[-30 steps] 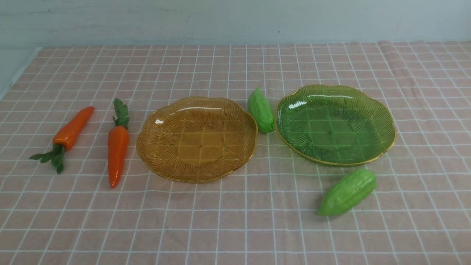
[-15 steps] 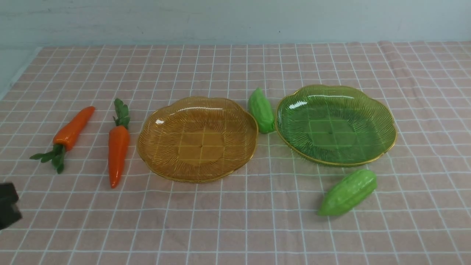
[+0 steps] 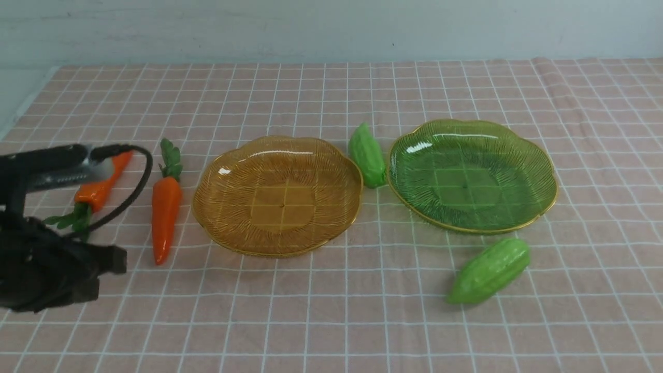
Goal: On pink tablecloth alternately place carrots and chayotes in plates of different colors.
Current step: 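Pick up the carrot and put it on the nearest plate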
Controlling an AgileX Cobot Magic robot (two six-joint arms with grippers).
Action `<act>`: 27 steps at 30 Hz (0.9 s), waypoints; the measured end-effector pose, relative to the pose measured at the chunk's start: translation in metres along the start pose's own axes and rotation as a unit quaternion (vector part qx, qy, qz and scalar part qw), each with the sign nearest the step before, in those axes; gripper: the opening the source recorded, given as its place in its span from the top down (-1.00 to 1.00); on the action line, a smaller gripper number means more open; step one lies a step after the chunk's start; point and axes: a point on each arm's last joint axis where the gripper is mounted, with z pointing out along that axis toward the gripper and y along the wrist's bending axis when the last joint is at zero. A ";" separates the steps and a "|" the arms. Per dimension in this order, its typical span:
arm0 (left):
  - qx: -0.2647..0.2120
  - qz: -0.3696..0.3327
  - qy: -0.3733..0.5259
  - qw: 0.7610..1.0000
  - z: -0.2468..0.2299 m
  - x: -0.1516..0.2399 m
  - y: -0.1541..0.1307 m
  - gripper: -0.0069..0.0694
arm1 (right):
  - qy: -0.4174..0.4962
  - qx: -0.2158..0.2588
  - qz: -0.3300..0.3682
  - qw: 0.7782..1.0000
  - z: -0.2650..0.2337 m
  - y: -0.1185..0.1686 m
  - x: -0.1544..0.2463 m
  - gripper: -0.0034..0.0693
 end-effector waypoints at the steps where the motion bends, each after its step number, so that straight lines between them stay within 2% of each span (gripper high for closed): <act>1: -0.001 0.000 0.003 1.000 0.005 -0.011 -0.002 0.84 | 0.044 0.005 -0.018 0.999 0.005 0.002 -0.005 0.88; 6: -0.002 0.001 0.004 1.000 0.028 -0.057 -0.009 0.84 | 0.233 0.011 -0.062 0.970 0.039 0.007 -0.019 0.88; 10: -0.011 0.023 -0.023 0.999 0.056 -0.093 -0.011 0.75 | 0.308 0.007 -0.063 0.949 0.060 0.004 -0.011 0.88; 14: -0.026 0.036 -0.036 0.998 0.083 -0.108 -0.008 0.53 | 0.317 0.000 -0.058 0.947 0.063 0.005 -0.010 0.88; 21: -0.058 0.063 -0.006 0.996 0.149 -0.108 0.004 -0.26 | 0.320 -0.002 -0.057 0.946 0.063 0.006 -0.010 0.88; 24: -0.065 0.069 0.006 0.995 0.167 -0.106 0.008 -0.38 | 0.321 -0.002 -0.057 0.945 0.063 0.006 -0.009 0.88; 27: -0.068 0.070 0.025 0.995 0.183 -0.101 0.011 -0.38 | 0.322 -0.002 -0.057 0.945 0.063 0.006 -0.009 0.88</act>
